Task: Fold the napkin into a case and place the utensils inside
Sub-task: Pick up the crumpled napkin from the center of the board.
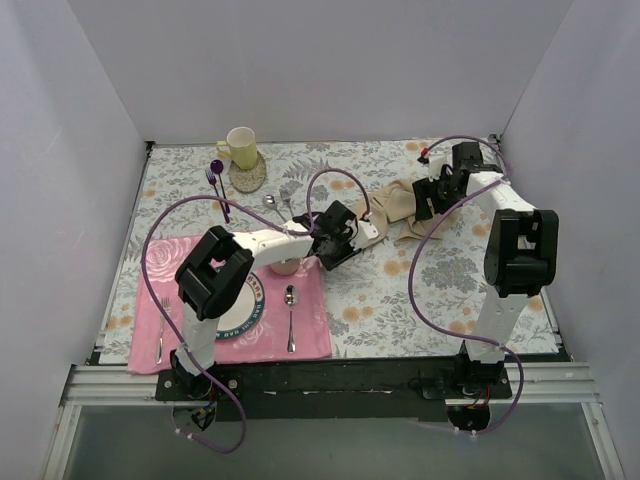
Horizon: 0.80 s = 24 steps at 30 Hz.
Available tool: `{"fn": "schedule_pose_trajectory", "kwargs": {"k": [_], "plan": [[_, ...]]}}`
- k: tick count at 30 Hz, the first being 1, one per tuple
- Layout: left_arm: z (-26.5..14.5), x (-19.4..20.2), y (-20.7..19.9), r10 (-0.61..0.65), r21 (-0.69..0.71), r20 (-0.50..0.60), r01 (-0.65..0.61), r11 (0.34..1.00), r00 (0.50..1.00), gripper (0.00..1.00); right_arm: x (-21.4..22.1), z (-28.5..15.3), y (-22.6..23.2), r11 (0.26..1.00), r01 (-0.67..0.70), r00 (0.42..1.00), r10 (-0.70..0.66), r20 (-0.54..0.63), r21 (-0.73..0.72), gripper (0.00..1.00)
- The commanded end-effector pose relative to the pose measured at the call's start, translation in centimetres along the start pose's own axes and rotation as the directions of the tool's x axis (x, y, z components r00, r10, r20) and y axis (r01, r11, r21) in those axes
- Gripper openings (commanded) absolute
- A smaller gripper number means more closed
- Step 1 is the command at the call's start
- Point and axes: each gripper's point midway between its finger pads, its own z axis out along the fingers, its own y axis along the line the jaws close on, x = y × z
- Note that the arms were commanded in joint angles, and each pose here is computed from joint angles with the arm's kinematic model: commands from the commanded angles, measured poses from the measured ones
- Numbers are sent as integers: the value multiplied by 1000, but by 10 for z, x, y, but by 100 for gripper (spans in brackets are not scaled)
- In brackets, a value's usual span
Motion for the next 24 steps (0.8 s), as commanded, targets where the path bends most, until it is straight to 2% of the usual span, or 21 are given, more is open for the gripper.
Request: {"fn": "schedule_pose_trajectory", "kwargs": {"k": [1, 2, 3, 7, 8, 10, 11, 12, 15, 16, 17, 21, 24], "plan": [[-1, -3, 6, -54, -13, 4, 54, 998, 999, 20, 18, 10, -5, 1000, 19, 999, -18, -30, 12, 73], [-7, -12, 9, -58, -22, 27, 58, 998, 998, 15, 21, 10, -6, 1000, 25, 999, -25, -30, 15, 68], [-11, -16, 10, -66, -25, 35, 67, 997, 997, 0, 24, 11, -6, 999, 30, 999, -30, -36, 19, 65], [-39, -41, 21, -103, -3, 105, 104, 995, 989, 0, 50, 12, -4, 998, 60, 994, -58, -89, 18, 45], [-44, -43, 24, -110, 2, 113, 110, 994, 987, 0, 54, 11, -4, 997, 81, 992, -78, -100, 20, 34], [-60, -49, 28, -135, 28, 140, 133, 991, 981, 0, 66, -1, -22, 997, 62, 992, -56, -115, 48, 22], [-64, -48, 29, -142, 37, 145, 138, 990, 979, 0, 71, -5, -26, 996, 79, 989, -72, -125, 50, 10], [-67, -46, 29, -146, 47, 145, 140, 989, 979, 0, 79, -12, -34, 996, 69, 988, -60, -141, 58, 4], [-72, -41, 30, -117, 39, 145, 113, 993, 982, 0, 85, -31, -53, 992, 89, 988, -77, -132, 92, 1], [-69, -37, 28, -118, 50, 136, 112, 992, 984, 4, 85, -36, -55, 991, 95, 989, -82, -126, 93, 1], [-66, -37, 27, -105, 58, 133, 98, 993, 985, 22, 83, -39, -57, 991, 98, 989, -87, -119, 91, 1], [-50, -35, 20, -88, 89, 121, 78, 993, 989, 53, 64, -50, -50, 993, 115, 992, -113, -56, 38, 1], [-37, -33, 13, -65, 100, 111, 54, 993, 992, 56, 48, -58, -40, 993, 122, 993, -122, -2, -6, 1]]}}
